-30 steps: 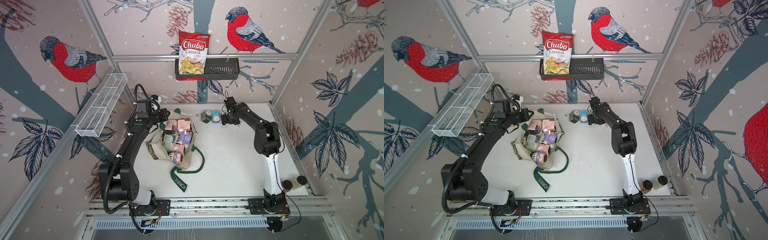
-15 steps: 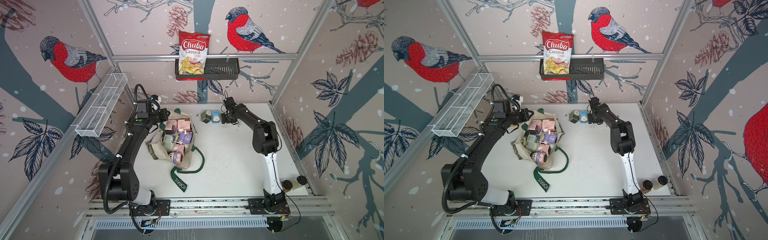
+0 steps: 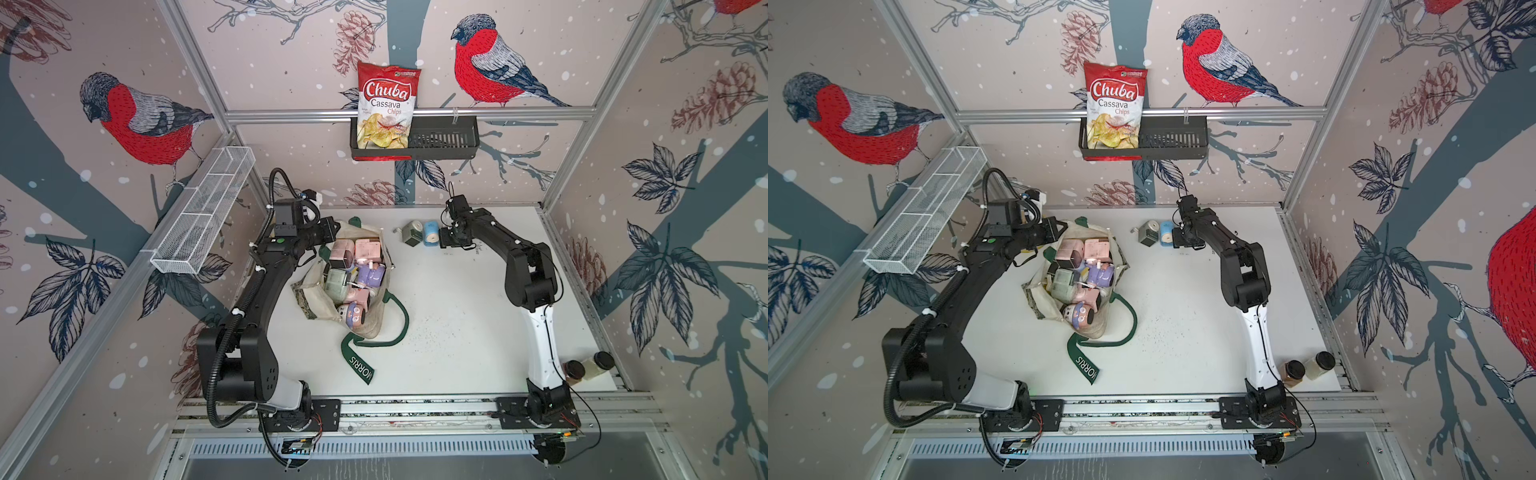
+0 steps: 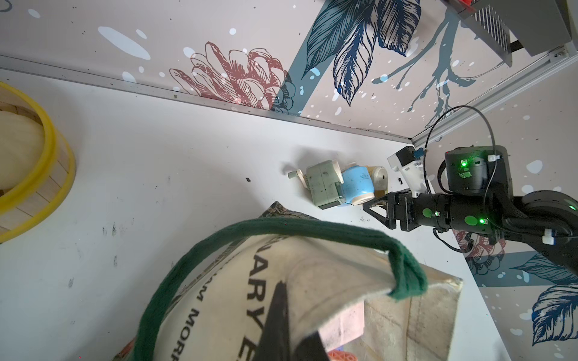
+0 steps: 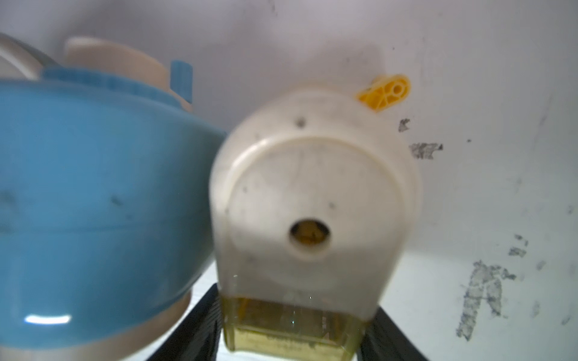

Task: Take out the pencil sharpeners from the tote bags
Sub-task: Place the pencil sharpener at the center of the board, then adjust the pencil sharpener in the canvas bag.

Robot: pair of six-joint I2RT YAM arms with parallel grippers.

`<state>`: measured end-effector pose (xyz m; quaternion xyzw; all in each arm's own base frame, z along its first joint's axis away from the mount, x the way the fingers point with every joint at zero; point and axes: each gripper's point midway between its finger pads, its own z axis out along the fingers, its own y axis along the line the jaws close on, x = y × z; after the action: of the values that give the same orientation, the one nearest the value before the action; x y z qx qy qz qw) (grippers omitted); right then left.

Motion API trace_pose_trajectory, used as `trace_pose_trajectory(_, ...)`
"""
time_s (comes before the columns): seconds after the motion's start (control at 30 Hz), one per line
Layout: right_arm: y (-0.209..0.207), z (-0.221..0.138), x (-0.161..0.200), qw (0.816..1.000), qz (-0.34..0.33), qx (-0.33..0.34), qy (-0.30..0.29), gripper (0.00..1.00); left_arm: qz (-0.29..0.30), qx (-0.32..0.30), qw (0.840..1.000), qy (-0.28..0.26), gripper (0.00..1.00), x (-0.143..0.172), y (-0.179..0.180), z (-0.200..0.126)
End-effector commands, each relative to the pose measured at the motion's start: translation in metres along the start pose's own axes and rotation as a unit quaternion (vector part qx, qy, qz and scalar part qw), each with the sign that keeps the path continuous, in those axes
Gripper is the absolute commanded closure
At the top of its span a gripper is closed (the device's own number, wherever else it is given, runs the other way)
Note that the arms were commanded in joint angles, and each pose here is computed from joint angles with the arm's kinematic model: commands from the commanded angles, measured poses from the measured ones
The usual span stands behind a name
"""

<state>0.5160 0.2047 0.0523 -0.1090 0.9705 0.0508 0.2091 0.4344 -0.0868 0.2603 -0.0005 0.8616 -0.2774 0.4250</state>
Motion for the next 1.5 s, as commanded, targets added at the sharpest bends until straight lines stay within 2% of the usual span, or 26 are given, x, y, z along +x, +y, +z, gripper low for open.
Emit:
trace_pose_trajectory(0.0, 0.004, -0.02, -0.009, 1.0, -0.002, -0.002, -0.027, 0.31, 0.01, 0.0, 1.0, -0.012, 1.0, -0.008, -0.002, -0.002)
trace_pose_trajectory(0.23, 0.004, -0.08, -0.011, 0.997, 0.009, 0.007, -0.081, 0.29, 0.01, 0.001, 1.0, -0.012, 1.0, -0.008, -0.002, -0.002)
trace_pose_trajectory(0.33, 0.019, -0.115, -0.006, 0.993, 0.001, 0.002, -0.117, 0.29, 0.01, 0.0, 1.0, -0.012, 1.0, -0.007, -0.001, -0.002)
trace_pose_trajectory(0.43, 0.06, -0.152, 0.004, 0.986, -0.033, -0.026, -0.159, 0.29, 0.01, 0.002, 1.0, -0.012, 1.0, -0.008, -0.002, -0.002)
trace_pose_trajectory(0.57, 0.134, -0.196, 0.024, 0.968, -0.099, -0.081, -0.217, 0.29, 0.009, 0.001, 1.0, -0.011, 1.0, -0.007, -0.002, -0.001)
trace_pose_trajectory(0.77, 0.236, -0.228, 0.068, 0.943, -0.16, -0.185, -0.226, 0.3, 0.008, 0.002, 1.0, -0.012, 1.0, -0.007, -0.002, -0.001)
trace_pose_trajectory(0.93, 0.292, -0.226, 0.092, 0.927, -0.177, -0.248, -0.218, 0.3, 0.009, 0.003, 1.0, -0.014, 1.0, -0.009, -0.003, -0.003)
trace_pose_trajectory(1.1, 0.334, -0.202, 0.108, 0.925, -0.174, -0.281, -0.189, 0.31, 0.009, 0.003, 1.0, -0.018, 1.0, -0.01, -0.004, -0.005)
trace_pose_trajectory(1.23, 0.347, -0.176, 0.109, 0.935, -0.12, -0.286, -0.174, 0.29, 0.011, 0.002, 1.0, -0.023, 1.0, -0.012, -0.005, -0.007)
trace_pose_trajectory(1.37, 0.375, -0.166, 0.124, 0.923, -0.102, -0.342, -0.144, 0.27, 0.01, 0.001, 1.0, -0.024, 1.0, -0.012, -0.005, -0.007)
trace_pose_trajectory(1.47, 0.385, -0.157, 0.129, 0.926, -0.083, -0.342, -0.133, 0.25, 0.011, 0.003, 1.0, -0.026, 1.0, -0.013, -0.006, -0.008)
